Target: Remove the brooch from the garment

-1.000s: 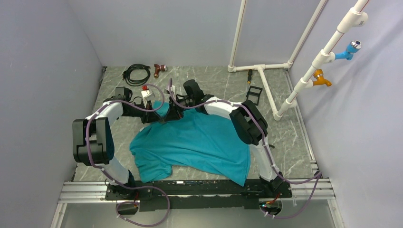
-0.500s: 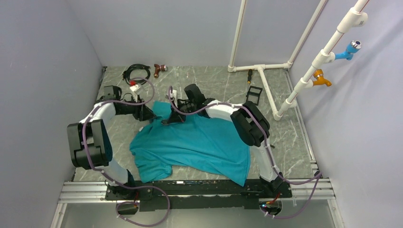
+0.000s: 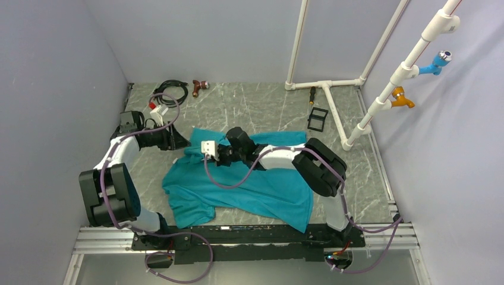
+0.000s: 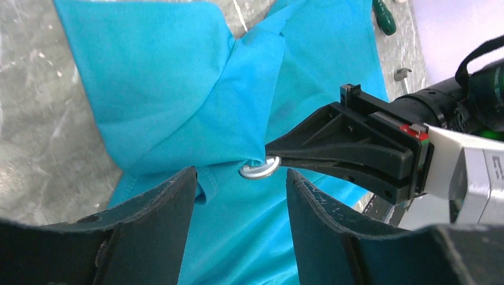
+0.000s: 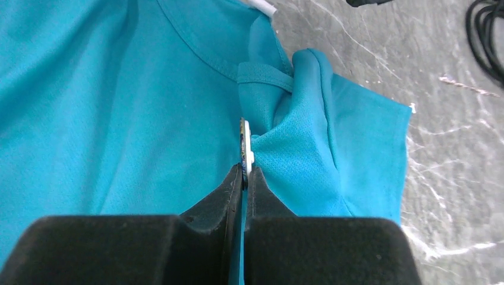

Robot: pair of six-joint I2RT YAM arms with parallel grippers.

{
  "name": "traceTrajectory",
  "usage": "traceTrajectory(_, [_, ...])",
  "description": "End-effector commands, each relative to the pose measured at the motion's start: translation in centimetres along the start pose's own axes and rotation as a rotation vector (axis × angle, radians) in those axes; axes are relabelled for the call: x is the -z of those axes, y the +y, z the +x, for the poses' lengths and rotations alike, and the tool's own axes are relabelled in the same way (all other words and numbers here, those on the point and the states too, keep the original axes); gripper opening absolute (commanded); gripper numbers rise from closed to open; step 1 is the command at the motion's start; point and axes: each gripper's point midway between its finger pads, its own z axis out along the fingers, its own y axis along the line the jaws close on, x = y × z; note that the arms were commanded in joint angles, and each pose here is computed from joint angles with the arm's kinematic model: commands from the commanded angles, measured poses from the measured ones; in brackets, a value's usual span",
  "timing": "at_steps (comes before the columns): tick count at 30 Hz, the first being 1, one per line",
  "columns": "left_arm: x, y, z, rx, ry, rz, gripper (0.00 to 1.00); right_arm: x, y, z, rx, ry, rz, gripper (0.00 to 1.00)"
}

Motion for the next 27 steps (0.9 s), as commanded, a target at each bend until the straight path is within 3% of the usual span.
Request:
traceTrajectory(1, [-0.8, 0.0, 0.6, 0.063, 0.031, -0.034, 0.62, 1.0, -3.3, -3.4, 0.267, -0.075, 0.184, 0.0])
traceTrajectory(10, [-3.5, -0.9, 3.7, 0.084, 0.147, -0.033, 0.59, 1.1, -3.3, -4.0, 0.421, -0.094, 0.251, 0.0])
traceTrajectory(20, [-6.1, 1.1, 3.1, 0.157, 0.16, -0.082, 0.49, 1.5, -2.6, -4.3, 0.508, -0.111, 0.273, 0.0])
traceTrajectory(25, [-6.7, 1.6, 3.3, 0.192, 0.17, -0.076, 0.35, 1.6, -2.7, -4.4, 0.519, -0.115, 0.285, 0.0])
traceTrajectory(27, [-6.8, 1.5, 3.4, 0.203, 0.167, -0.065, 0.22, 1.7, -2.7, -4.3, 0.518, -0.114, 0.29, 0.0])
